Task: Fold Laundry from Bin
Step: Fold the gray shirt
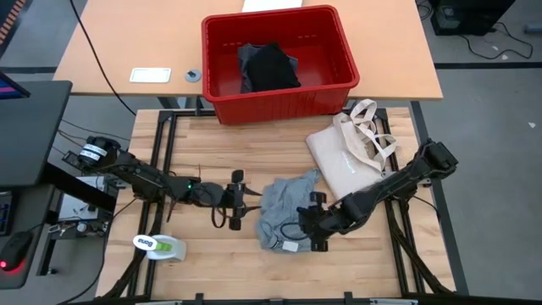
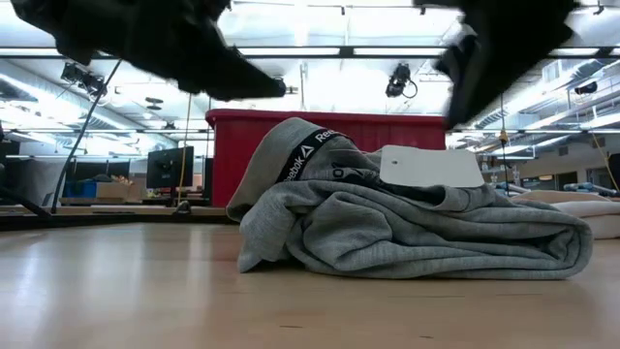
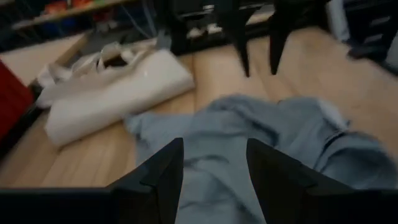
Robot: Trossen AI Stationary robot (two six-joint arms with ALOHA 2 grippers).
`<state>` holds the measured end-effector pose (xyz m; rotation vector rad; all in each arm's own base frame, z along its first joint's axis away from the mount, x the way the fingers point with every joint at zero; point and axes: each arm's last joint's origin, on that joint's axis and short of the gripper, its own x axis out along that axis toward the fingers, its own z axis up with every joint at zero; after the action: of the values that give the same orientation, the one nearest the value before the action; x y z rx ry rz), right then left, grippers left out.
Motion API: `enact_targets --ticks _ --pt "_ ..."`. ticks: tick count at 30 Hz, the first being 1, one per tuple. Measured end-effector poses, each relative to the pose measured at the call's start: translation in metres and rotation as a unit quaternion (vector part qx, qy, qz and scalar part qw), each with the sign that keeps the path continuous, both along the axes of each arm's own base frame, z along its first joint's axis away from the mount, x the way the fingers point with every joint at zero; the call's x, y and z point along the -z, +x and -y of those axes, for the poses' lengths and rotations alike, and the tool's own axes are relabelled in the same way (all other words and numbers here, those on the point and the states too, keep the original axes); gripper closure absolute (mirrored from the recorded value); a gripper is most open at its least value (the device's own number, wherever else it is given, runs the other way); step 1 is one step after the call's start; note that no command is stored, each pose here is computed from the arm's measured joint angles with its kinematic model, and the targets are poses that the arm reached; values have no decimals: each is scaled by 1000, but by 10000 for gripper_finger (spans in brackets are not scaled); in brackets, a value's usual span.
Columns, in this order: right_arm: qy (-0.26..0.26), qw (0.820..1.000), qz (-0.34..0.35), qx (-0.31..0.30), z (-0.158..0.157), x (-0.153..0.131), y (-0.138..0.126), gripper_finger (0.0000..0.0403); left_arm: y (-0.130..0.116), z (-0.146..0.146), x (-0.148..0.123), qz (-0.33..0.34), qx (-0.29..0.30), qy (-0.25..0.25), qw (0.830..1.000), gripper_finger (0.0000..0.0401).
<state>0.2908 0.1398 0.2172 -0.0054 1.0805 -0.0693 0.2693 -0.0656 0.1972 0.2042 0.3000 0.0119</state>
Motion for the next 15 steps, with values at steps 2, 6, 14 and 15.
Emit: enact_targets --ticks 2,6,14,15 --pt "9 1000 -23 -6 2 20 -8 258 1 -4 3 -10 -7 4 1000 221" --pt "13 999 10 -49 -8 43 -17 258 2 4 8 -20 44 41 998 221" --pt "-48 982 100 -151 -38 48 -27 261 12 51 18 -47 122 66 989 221" --pt "-48 982 98 -154 -39 48 -29 261 15 60 18 -64 130 72 987 221"
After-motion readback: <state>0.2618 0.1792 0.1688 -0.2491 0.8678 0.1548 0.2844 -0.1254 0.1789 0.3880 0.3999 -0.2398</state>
